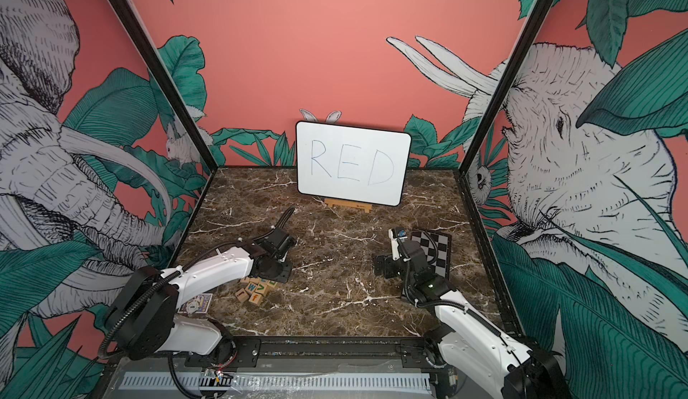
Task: Assemble the uppercase word "red" with letter blocks
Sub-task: Pick up the letter block from the center of the board.
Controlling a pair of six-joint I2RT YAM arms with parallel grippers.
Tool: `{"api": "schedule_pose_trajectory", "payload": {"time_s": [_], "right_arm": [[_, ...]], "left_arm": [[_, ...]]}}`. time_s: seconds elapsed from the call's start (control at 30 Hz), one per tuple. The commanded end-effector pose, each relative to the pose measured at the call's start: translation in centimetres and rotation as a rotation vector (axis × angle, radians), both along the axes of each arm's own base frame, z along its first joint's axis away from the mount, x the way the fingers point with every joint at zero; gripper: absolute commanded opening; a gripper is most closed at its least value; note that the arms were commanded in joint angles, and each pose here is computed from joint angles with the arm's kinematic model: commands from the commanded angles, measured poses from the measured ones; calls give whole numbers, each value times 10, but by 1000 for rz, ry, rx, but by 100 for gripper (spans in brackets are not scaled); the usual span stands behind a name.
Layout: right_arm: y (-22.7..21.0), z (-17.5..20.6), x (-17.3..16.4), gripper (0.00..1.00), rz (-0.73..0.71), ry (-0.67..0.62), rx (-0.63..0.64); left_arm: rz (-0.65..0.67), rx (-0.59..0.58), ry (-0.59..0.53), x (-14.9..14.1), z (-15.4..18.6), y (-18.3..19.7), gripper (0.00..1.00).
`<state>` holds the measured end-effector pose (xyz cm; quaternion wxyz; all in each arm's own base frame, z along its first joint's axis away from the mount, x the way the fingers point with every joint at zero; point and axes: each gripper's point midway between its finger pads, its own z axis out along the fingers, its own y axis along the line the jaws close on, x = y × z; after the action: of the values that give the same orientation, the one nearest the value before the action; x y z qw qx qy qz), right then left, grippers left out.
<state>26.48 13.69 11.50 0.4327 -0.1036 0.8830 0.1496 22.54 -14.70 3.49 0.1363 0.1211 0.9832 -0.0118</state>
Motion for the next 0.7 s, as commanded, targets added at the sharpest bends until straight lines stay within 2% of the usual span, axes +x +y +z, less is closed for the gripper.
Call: {"api": "schedule_pose_trajectory", "payload": {"time_s": [0.0,0.67], "right_arm": [[3,17,7,96,-5,-48,19],[4,19,5,96,-4,-55,28]], "left_arm": [[31,17,3,-2,-2,4,44],[59,3,7,-2,-6,1,38]]}}
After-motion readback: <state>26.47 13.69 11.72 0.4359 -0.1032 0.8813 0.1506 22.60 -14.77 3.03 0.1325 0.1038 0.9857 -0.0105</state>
